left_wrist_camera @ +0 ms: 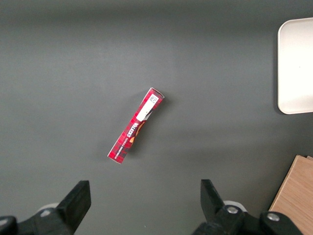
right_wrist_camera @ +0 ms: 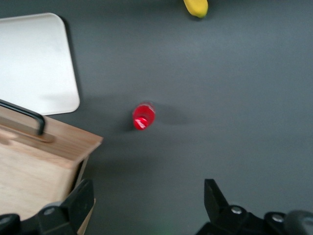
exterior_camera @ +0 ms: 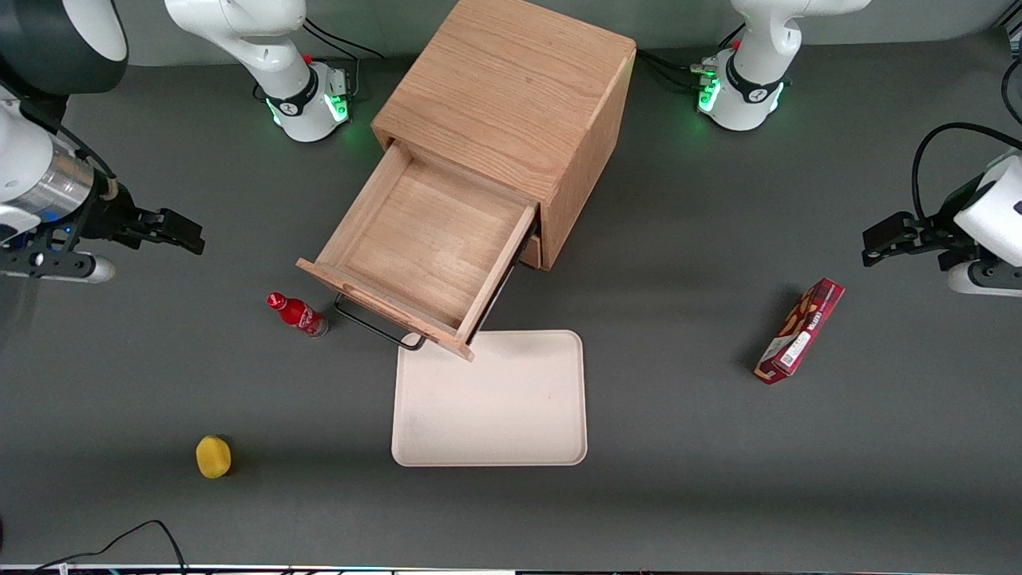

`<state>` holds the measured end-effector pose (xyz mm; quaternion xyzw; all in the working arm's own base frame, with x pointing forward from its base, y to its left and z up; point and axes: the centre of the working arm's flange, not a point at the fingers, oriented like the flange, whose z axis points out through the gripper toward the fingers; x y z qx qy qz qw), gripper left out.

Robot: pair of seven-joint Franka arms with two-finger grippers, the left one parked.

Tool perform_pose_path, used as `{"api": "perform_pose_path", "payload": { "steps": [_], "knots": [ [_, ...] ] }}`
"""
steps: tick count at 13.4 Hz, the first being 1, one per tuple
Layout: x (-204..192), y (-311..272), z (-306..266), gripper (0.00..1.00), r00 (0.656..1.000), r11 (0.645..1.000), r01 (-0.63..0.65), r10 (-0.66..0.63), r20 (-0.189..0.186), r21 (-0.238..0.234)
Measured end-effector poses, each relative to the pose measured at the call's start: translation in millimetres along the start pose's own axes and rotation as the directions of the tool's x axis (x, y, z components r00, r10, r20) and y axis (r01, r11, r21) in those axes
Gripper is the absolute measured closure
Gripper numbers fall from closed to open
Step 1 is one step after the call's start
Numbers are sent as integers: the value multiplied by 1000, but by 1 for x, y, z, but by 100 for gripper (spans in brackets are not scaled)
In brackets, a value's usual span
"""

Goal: Open upper drawer

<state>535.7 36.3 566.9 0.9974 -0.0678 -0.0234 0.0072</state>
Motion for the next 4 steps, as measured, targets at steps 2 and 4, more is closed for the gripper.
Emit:
{"api": "perform_pose_path", "payload": {
  "steps": [2,4],
  "knots": [
    [-16,8,2,0,1000,1000,-4,4,-26,1],
    [-16,5,-12,0,998,1000,1,-1,-64,9]
  ]
}}
